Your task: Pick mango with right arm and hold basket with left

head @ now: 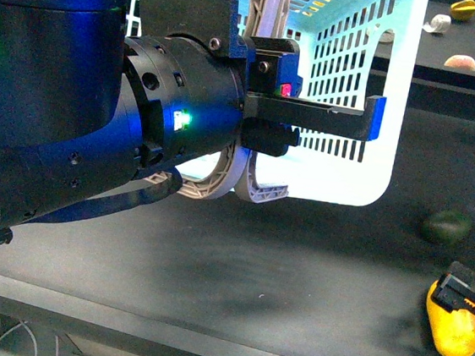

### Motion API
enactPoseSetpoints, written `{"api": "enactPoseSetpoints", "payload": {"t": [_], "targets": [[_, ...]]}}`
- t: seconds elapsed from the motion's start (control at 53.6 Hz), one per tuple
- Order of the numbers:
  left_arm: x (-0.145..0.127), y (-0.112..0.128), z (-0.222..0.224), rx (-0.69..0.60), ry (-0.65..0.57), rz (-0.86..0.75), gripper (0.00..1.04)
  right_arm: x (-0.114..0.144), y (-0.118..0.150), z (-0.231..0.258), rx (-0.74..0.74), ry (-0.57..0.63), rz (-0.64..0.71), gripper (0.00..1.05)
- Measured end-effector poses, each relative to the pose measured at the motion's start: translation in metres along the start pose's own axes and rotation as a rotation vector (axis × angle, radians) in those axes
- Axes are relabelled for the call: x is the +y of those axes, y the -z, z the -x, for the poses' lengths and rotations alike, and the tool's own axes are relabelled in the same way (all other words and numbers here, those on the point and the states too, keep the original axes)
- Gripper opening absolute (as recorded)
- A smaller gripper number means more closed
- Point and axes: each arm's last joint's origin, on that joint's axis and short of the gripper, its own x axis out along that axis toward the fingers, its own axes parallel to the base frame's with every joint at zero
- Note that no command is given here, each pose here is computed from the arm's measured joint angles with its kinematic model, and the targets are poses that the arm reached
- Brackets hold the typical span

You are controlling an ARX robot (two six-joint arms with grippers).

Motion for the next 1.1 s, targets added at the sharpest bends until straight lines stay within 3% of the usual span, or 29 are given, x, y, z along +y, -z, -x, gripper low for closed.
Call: {"api": "enactPoseSetpoints", "payload": {"t": [0.69, 0.951, 1.101], "targets": [[0.0, 0.0, 0.0, 0.0, 0.0, 0.0, 0.05, -0.001, 0.014, -0.032, 0.04, 0.003, 0.057, 0.96], [0.0, 0.0, 0.0, 0.0, 0.0, 0.0, 0.05, -0.002, 0.017, -0.031, 0.038, 0.012, 0.069, 0.65], [0.0, 0.0, 0.0, 0.0, 0.0, -0.001, 0.05, -0.003, 0.018, -0.019, 0.039, -0.008, 0.059, 0.62]]}}
